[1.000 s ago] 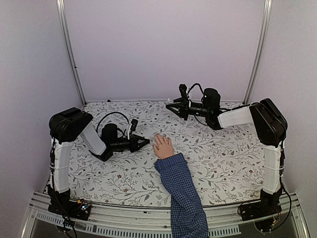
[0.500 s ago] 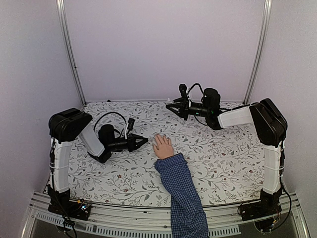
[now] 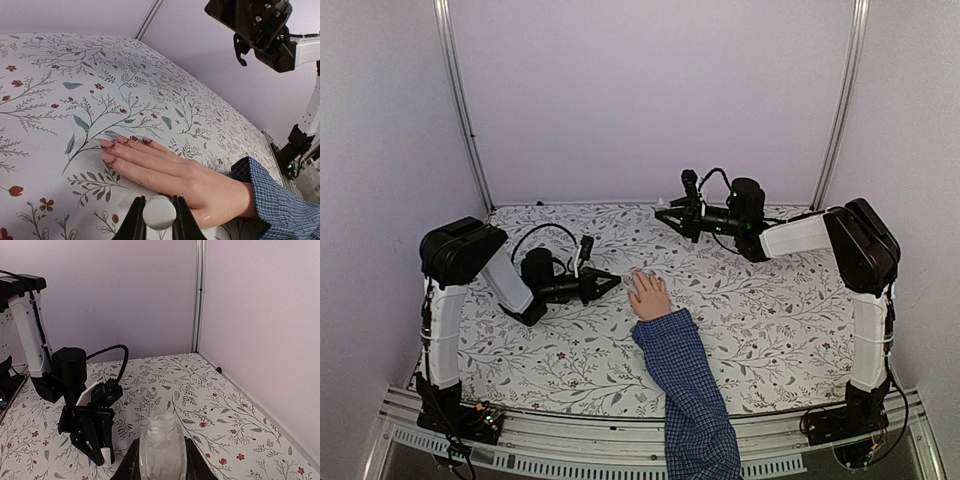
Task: Paint the nails
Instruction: Paint the nail polish on the nail.
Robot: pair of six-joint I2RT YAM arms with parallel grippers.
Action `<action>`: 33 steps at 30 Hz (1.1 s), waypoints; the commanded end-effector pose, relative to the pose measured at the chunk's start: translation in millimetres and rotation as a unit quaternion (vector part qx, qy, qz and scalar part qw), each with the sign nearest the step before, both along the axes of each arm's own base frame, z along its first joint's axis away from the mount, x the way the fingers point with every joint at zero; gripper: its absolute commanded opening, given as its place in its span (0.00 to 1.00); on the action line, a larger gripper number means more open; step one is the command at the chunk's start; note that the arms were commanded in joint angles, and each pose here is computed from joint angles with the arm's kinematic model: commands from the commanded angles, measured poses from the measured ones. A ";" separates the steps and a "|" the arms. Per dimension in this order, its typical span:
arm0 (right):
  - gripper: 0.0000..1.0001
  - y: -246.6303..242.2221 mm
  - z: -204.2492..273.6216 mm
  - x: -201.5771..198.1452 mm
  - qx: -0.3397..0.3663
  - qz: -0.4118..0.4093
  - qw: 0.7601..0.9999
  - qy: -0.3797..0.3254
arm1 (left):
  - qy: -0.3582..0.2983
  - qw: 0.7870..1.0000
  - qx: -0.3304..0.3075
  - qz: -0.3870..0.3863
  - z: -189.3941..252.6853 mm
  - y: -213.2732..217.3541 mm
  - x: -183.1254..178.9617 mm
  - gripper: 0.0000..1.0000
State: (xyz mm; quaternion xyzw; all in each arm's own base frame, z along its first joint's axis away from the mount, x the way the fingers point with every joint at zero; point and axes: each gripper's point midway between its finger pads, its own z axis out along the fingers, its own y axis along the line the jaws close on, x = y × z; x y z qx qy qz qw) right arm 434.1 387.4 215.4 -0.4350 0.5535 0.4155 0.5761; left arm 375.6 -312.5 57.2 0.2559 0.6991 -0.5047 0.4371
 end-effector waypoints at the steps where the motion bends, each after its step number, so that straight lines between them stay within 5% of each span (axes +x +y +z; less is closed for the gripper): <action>1: 0.00 0.6 -6.6 -0.5 -0.003 0.000 1.000 0.003 | 0.015 1.000 0.010 -0.004 -13.7 -1.5 1.1 0.00; 33: 0.00 0.6 -7.0 -0.4 -0.003 0.001 1.000 0.003 | 0.030 0.998 0.046 -0.008 -32.5 -8.2 2.6 0.00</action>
